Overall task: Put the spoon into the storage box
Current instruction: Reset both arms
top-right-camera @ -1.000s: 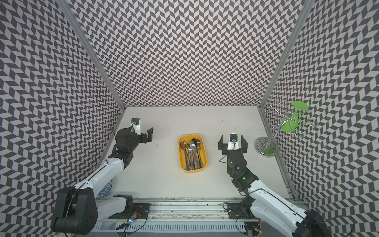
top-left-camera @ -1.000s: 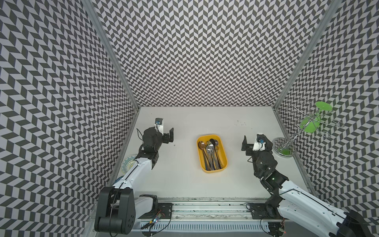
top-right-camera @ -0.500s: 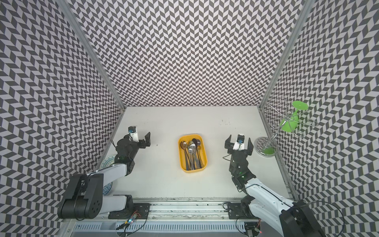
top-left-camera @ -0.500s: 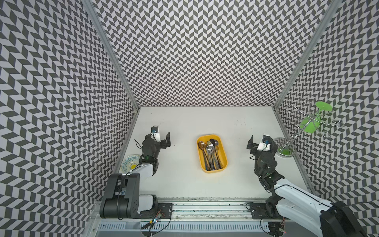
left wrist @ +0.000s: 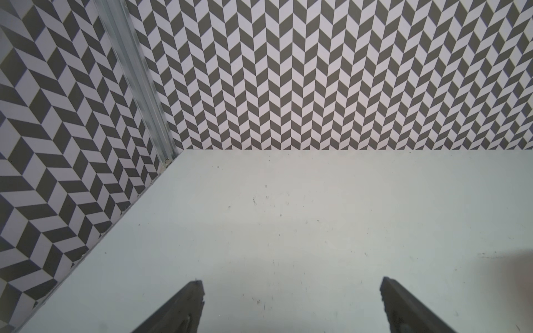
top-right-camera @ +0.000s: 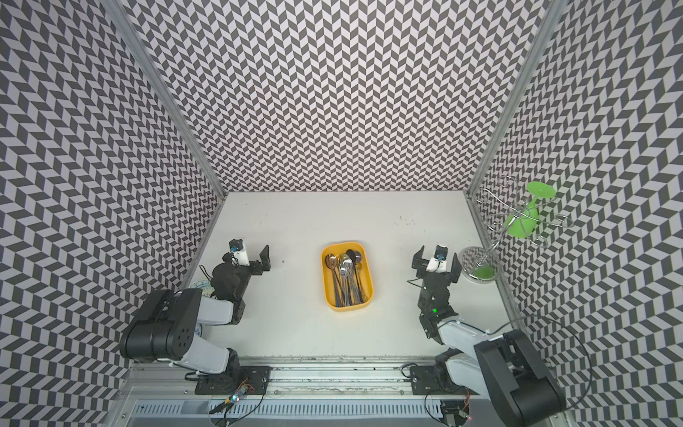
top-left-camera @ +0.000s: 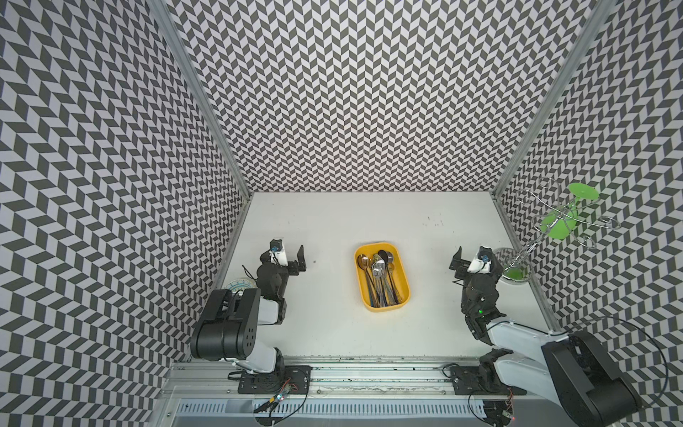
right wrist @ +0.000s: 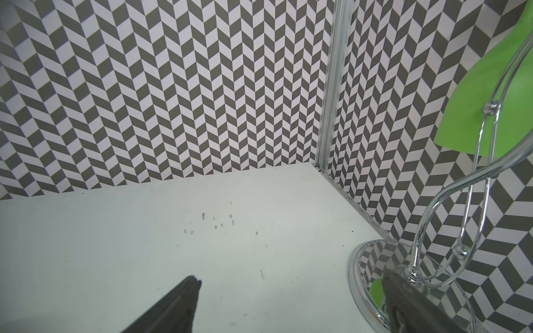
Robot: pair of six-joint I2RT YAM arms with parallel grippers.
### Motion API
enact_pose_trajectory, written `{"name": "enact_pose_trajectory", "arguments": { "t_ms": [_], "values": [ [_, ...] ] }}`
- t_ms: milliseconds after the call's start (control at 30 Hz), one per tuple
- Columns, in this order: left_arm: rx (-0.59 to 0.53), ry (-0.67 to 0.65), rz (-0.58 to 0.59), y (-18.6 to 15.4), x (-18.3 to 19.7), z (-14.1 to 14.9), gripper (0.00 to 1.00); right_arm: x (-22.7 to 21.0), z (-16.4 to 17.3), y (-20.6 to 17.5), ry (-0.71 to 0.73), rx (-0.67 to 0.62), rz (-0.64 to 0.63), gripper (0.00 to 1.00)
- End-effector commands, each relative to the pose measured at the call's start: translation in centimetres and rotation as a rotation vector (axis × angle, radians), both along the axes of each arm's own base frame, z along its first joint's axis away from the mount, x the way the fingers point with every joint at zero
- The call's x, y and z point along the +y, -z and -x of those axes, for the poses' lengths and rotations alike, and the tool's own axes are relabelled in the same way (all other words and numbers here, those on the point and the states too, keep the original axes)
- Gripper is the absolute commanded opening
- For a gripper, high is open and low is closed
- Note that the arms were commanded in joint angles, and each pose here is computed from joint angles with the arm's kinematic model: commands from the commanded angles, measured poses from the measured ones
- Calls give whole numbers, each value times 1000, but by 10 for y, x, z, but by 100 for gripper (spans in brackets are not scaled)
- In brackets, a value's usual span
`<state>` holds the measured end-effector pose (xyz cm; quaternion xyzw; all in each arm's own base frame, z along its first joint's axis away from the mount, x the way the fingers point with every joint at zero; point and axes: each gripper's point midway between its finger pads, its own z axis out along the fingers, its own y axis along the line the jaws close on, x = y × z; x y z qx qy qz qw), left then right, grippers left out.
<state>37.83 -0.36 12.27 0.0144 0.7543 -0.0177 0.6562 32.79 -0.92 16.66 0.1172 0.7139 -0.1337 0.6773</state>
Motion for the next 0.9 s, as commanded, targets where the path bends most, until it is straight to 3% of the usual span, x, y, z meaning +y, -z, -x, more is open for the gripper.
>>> {"name": "enact_pose_trajectory", "arguments": {
  "t_ms": [0, 567, 867],
  "values": [
    [-86, -6, 7, -23, 2, -6, 100, 6, -8, -18, -51, -82, -6, 100],
    [-75, -26, -9, -21, 0, -9, 100, 5, -25, -3, -161, -114, -26, 100],
    [-72, -28, -9, -21, 1, -9, 100, 16, -19, -15, -231, -148, 12, 100]
  ]
}}
